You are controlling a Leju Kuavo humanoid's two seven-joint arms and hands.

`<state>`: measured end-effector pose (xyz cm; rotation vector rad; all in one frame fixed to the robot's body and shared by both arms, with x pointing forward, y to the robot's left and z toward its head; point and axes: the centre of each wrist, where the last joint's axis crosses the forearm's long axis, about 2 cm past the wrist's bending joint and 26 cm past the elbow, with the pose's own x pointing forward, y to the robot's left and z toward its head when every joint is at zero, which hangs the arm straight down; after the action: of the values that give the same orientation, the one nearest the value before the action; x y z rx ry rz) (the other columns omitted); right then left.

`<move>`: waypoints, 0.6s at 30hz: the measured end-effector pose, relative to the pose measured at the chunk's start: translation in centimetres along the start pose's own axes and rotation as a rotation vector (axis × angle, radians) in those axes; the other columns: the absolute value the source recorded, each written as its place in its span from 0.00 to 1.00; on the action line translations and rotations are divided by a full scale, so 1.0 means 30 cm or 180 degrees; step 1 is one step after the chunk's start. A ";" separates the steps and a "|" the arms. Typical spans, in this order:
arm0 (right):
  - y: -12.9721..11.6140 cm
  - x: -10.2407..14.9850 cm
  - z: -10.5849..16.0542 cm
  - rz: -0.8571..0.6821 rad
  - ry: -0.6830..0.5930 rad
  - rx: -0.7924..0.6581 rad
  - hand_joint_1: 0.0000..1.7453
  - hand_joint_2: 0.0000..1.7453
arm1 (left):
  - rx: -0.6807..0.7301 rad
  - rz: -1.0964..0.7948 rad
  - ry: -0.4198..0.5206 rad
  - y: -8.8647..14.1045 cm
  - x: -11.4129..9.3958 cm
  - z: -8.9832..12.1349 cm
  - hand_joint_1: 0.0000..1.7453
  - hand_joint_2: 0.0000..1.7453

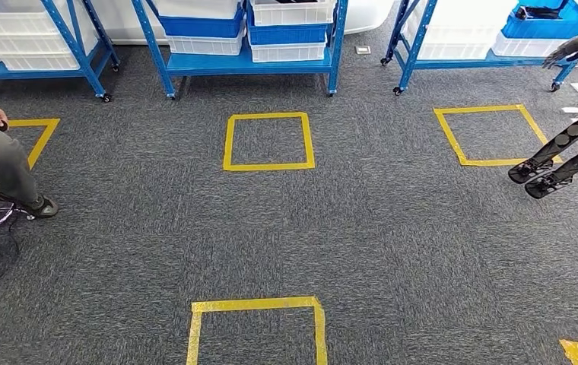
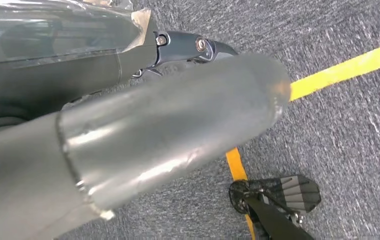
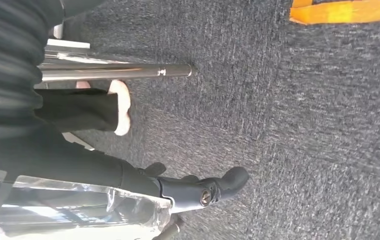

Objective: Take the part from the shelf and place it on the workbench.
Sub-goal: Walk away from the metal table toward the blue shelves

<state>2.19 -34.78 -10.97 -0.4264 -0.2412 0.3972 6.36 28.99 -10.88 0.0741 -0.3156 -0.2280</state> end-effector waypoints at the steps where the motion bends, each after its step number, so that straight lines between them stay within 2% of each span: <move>1: 0.000 0.000 0.000 0.0000 -0.0001 0.0000 0.00 1.00 | 0.0003 0.0000 -0.0001 0.000 0.000 0.000 0.00 0.00; 17: 0.014 0.004 0.005 0.0004 -0.0009 0.0031 0.00 1.00 | 0.0071 -0.0007 0.0004 0.010 -0.006 0.000 0.00 0.00; 18: 0.019 0.009 0.006 0.0001 -0.0018 0.0041 0.00 0.75 | 0.0078 -0.0008 0.0003 0.014 -0.004 0.000 0.00 0.00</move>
<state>2.20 -34.14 -11.03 -0.4127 -0.2440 0.4000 6.34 29.43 -10.88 0.0987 -0.3175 -0.2266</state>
